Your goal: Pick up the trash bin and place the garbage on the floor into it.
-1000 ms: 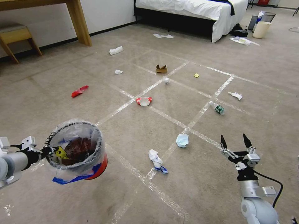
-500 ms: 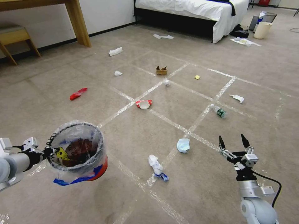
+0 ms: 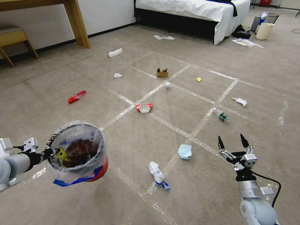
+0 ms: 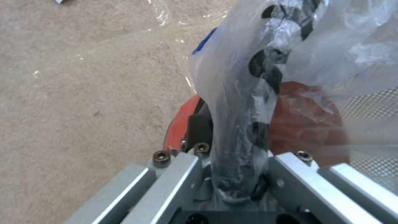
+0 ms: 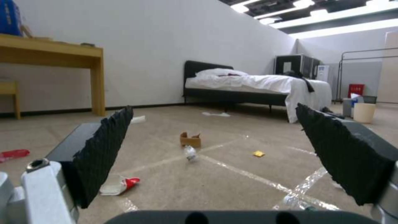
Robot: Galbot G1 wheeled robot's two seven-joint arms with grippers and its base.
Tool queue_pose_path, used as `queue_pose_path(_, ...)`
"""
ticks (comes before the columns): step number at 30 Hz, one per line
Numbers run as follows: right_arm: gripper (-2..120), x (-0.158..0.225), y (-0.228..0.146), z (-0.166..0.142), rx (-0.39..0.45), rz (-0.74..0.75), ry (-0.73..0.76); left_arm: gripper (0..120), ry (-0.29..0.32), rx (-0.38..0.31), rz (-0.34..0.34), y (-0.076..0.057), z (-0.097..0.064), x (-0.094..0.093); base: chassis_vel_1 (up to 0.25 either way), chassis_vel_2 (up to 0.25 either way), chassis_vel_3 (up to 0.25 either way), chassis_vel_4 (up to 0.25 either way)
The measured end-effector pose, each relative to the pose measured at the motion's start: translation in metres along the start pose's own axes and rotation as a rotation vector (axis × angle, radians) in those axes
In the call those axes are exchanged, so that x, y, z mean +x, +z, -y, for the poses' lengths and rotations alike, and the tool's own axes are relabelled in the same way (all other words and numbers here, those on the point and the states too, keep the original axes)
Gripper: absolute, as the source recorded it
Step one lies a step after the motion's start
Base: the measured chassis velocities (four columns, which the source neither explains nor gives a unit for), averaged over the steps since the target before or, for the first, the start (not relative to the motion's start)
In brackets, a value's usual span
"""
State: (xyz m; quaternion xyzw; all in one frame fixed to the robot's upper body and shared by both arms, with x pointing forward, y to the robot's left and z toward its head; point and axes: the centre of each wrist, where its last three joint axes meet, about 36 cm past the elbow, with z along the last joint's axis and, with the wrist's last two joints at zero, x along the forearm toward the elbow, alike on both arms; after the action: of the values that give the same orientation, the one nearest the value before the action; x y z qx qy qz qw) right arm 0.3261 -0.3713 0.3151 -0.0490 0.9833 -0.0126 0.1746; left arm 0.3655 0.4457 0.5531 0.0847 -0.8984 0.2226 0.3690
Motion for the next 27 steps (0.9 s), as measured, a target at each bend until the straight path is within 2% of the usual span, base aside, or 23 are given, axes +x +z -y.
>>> queue_pose_path(10,100,-0.009,0.002,0.000,0.011,-0.008,-0.016,1,0.003,-0.006,-0.003,0.001,0.003,-0.004,-0.043,0.052,0.042,-0.048)
queue_pose_path(13,100,-0.015,0.004,0.001,0.044,-0.030,-0.055,1,0.001,-0.007,0.000,0.002,0.003,-0.005,-0.012,0.018,0.015,-0.013)
queue_pose_path(15,100,-0.033,-0.008,0.006,0.049,-0.106,-0.171,1,0.009,-0.007,0.009,0.002,0.003,-0.005,0.000,0.000,0.000,0.000)
queue_pose_path(16,100,-0.033,-0.008,0.006,0.049,-0.106,-0.171,1,0.009,-0.007,0.009,0.002,0.003,-0.005,0.000,0.000,0.000,0.000)
queue_pose_path(18,100,-0.055,-0.030,0.008,-0.003,-0.213,-0.301,1,0.012,-0.010,0.018,0.001,0.003,-0.004,0.000,0.000,0.000,0.000)
queue_pose_path(19,100,-0.055,-0.030,0.008,-0.003,-0.213,-0.301,1,0.012,-0.010,0.018,0.001,0.003,-0.004,0.000,0.000,0.000,0.000)
queue_pose_path(21,100,-0.070,-0.051,0.010,-0.078,-0.346,-0.396,1,0.015,-0.015,0.021,0.001,0.005,-0.005,0.000,0.000,0.000,0.000)
queue_pose_path(22,100,-0.070,-0.051,0.010,-0.078,-0.346,-0.396,1,0.015,-0.015,0.021,0.001,0.005,-0.005,0.000,0.000,0.000,0.000)
queue_pose_path(24,100,-0.081,-0.071,0.008,-0.134,-0.528,-0.456,1,0.013,-0.023,0.022,0.001,0.006,-0.007,0.000,0.000,0.000,0.000)
queue_pose_path(25,100,-0.081,-0.071,0.008,-0.134,-0.528,-0.456,1,0.013,-0.023,0.022,0.001,0.006,-0.007,0.000,0.000,0.000,0.000)
queue_pose_path(26,100,-0.085,-0.081,0.005,-0.152,-0.627,-0.475,1,0.011,-0.025,0.024,0.002,0.006,-0.007,0.000,0.000,0.000,0.000)
queue_pose_path(27,100,-0.085,-0.081,0.005,-0.152,-0.627,-0.475,1,0.011,-0.025,0.024,0.002,0.006,-0.007,0.000,0.000,0.000,0.000)
